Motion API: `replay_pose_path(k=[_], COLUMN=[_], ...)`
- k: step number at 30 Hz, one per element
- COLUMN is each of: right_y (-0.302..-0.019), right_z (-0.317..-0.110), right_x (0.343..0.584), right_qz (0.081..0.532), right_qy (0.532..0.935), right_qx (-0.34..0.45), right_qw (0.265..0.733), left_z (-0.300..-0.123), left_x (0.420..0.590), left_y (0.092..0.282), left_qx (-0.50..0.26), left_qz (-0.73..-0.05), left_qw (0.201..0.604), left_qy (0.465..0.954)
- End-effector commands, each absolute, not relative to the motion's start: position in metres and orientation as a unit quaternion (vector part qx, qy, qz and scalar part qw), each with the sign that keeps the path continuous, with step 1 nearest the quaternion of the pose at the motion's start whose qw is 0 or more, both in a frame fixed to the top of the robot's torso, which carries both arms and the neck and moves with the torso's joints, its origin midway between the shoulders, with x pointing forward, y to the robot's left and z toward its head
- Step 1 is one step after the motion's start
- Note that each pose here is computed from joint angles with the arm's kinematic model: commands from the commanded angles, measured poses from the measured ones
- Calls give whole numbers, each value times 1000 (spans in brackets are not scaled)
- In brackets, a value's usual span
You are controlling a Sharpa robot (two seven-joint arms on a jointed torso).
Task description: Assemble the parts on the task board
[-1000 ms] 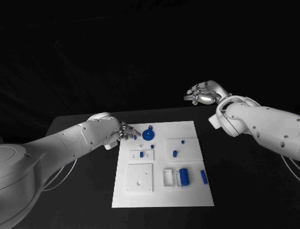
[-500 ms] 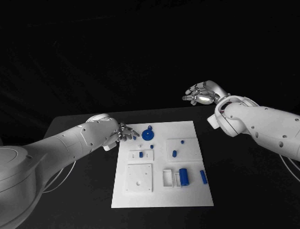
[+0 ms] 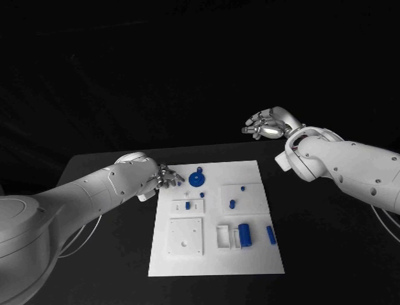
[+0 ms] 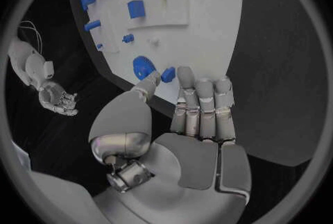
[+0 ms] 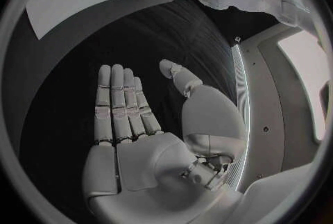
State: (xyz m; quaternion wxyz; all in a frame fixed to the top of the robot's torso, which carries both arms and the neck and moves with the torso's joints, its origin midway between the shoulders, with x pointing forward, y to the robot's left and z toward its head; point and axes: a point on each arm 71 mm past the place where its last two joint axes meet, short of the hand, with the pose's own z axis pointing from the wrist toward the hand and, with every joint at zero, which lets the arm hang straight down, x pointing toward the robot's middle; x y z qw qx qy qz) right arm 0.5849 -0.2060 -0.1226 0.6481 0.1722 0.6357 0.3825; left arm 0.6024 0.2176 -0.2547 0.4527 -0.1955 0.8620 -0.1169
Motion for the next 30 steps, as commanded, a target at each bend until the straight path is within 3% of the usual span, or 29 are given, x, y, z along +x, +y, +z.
replay_pose_path(k=[1,30], right_y=[-204,-205], right_z=[-122,-123], right_x=[584,585], right_qz=[387,385], right_qy=[636,638], right_qx=[168,169], right_qw=[646,645], left_z=[-259,-259], left_x=[601,601], left_y=[212,216], left_qx=[-188,-207], left_qz=[-129,-146], left_qw=[443,442], left_qy=[867,861])
